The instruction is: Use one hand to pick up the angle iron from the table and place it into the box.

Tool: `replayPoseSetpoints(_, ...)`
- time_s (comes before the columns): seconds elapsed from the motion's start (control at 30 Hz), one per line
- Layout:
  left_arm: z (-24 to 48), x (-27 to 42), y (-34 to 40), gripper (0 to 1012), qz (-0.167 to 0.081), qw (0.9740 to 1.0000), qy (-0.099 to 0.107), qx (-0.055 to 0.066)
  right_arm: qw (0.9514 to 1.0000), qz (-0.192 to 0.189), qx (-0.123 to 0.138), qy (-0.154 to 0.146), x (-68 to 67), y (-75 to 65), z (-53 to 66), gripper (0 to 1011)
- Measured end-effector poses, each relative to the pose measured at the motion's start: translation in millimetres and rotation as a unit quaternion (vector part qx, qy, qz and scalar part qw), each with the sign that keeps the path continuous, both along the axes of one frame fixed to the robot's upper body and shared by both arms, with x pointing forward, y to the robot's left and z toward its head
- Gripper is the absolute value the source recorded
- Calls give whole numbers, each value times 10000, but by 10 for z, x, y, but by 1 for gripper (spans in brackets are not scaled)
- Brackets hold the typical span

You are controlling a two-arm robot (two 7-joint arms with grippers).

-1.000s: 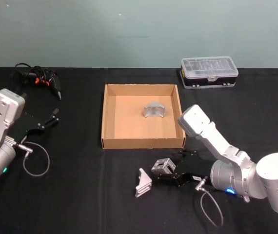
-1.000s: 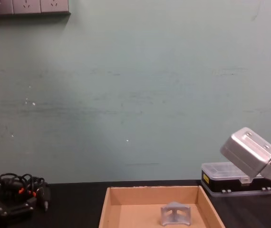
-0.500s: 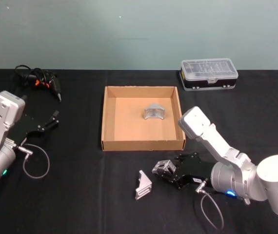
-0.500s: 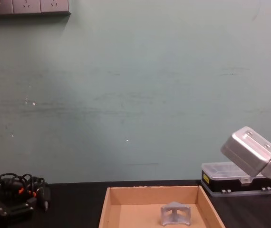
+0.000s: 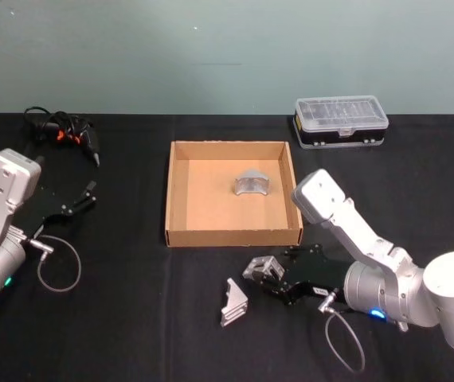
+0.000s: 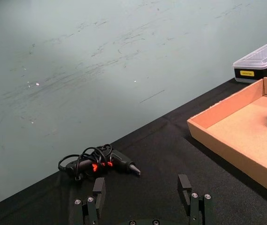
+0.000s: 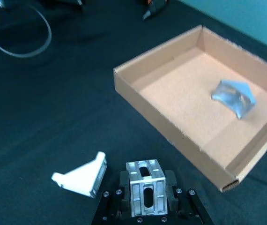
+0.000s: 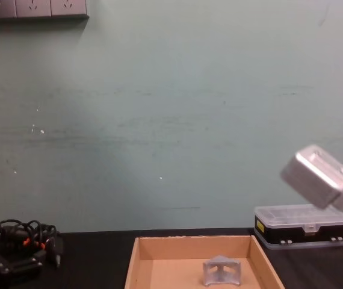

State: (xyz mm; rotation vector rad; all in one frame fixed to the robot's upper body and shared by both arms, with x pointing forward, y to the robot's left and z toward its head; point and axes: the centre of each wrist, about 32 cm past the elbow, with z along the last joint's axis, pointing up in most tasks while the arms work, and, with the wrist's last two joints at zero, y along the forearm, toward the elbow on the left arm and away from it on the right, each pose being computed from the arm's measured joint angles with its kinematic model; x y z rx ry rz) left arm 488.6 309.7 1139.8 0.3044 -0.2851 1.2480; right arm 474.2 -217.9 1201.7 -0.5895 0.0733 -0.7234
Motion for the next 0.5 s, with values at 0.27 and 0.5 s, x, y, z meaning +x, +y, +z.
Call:
replayPoseSetpoints(0.27, 0, 0, 0, 1011, 0, 10000, 0, 0, 9996, 62, 117, -263, 41, 68, 237, 453)
replayPoseSetpoints(0.5, 0, 0, 0, 1011, 0, 10000, 0, 0, 9988, -34, 229, -425, 262, 156, 369, 453)
